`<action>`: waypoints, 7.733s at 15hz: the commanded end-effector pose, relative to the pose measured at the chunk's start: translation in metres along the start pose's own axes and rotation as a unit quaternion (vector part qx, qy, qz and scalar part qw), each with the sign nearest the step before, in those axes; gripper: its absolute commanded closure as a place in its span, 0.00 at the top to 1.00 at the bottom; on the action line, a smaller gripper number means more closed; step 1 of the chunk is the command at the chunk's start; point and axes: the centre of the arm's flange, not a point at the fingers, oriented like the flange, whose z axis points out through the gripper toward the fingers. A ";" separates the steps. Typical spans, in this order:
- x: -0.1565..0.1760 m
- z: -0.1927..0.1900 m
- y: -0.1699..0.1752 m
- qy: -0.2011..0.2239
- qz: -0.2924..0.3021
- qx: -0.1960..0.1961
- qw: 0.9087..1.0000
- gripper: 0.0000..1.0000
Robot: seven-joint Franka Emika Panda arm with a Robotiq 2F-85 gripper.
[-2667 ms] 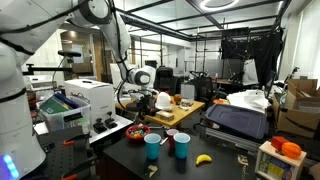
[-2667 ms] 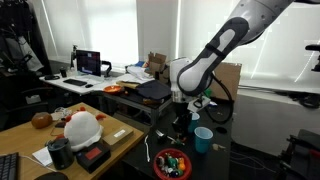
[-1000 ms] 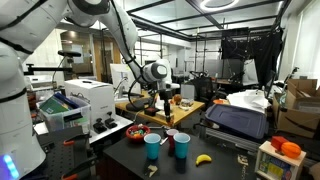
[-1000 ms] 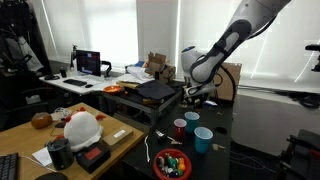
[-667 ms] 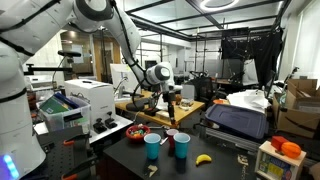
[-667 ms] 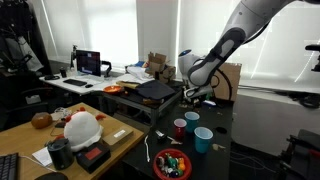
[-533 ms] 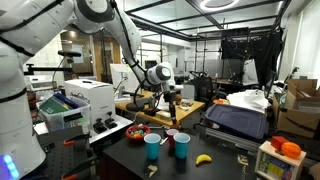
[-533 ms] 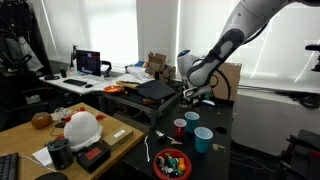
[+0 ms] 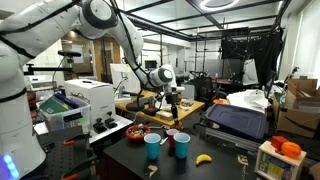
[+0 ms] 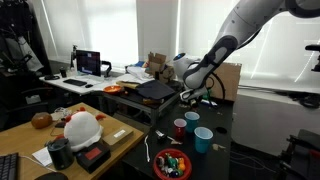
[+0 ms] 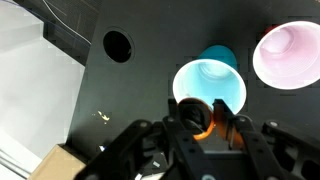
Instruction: Pick up the white, orange , white-brown and green objects from the bowl and put them in the cup near the banana plush toy
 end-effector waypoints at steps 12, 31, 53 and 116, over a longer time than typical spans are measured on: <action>-0.018 -0.015 -0.013 0.037 0.014 -0.019 0.999 0.95; -0.152 -0.098 -0.087 0.045 -0.287 0.155 0.944 1.00; -0.184 -0.073 -0.140 -0.032 -0.394 0.209 0.895 1.00; -0.200 -0.008 -0.203 -0.176 -0.397 0.159 0.887 0.18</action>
